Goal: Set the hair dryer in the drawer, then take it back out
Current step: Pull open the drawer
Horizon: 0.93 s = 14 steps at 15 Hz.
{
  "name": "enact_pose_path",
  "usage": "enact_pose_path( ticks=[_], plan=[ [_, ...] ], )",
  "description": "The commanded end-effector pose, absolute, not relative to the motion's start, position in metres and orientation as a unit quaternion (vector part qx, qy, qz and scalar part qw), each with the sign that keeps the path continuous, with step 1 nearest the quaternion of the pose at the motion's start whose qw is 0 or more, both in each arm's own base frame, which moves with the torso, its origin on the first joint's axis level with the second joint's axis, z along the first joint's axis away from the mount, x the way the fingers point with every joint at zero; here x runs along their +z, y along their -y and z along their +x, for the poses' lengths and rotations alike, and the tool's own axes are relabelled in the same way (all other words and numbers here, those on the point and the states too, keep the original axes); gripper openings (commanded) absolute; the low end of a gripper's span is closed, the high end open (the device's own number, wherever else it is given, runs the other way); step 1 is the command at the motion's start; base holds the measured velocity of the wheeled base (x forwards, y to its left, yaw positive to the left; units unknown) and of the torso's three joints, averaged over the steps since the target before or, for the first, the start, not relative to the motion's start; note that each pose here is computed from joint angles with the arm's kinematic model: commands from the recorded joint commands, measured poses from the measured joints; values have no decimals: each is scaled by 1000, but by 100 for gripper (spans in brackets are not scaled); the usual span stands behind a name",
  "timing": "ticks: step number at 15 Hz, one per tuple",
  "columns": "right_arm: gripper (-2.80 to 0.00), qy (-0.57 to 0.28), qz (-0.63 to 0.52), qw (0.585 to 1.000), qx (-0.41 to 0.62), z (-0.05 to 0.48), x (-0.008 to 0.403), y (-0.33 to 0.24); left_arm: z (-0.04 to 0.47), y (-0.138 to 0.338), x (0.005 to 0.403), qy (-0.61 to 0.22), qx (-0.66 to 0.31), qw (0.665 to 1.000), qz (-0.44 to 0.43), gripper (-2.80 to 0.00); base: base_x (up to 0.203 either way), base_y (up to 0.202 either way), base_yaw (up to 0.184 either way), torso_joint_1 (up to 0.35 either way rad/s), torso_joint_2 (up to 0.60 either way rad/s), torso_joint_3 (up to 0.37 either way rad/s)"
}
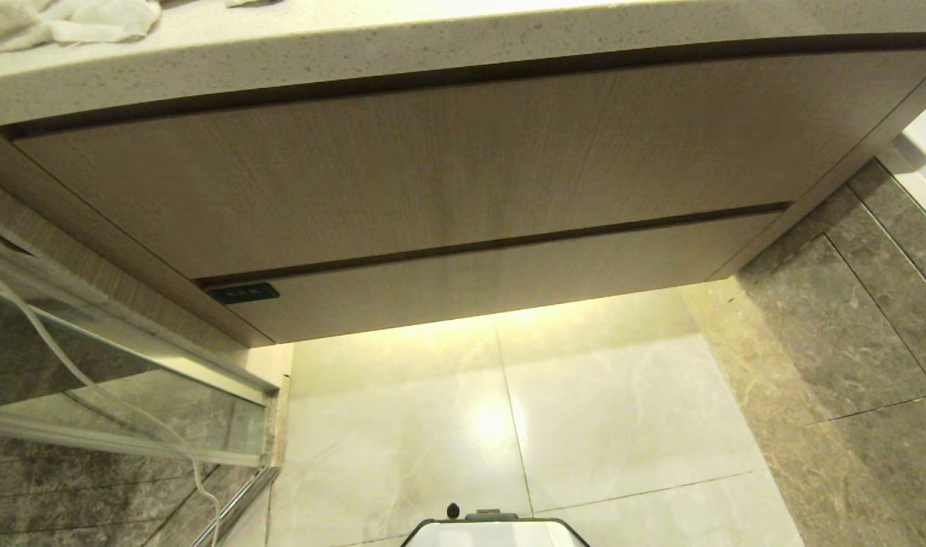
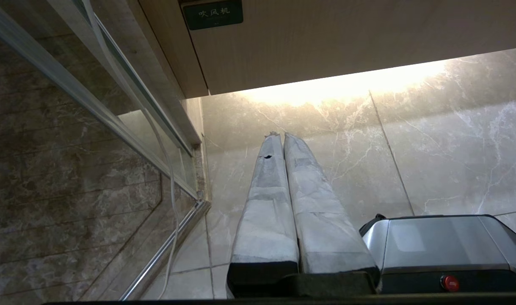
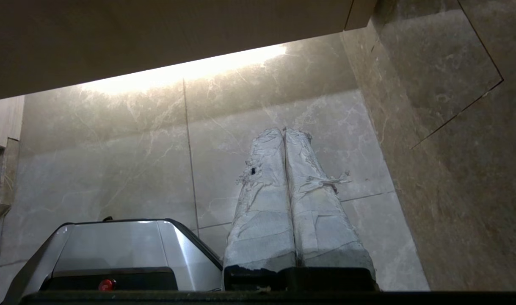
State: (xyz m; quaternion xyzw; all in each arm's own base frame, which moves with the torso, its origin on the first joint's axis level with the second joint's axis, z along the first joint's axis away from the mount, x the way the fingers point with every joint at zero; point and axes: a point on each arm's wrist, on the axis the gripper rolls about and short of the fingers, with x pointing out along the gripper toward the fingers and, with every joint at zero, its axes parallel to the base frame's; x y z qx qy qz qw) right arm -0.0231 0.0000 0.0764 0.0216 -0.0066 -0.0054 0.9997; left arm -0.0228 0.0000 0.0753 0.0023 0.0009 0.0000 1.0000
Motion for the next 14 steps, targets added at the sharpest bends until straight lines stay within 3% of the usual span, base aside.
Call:
enact_pose_path(
  ticks=[1,14],
  plan=[
    [-280,6,22,1000,-5,-23,76,0,-23,0,75,-2,0,1000,2,-280,0,0,0,0,0,0],
    [-280,6,22,1000,-5,-23,76,0,-23,0,75,-2,0,1000,2,-280,0,0,0,0,0,0]
  ],
)
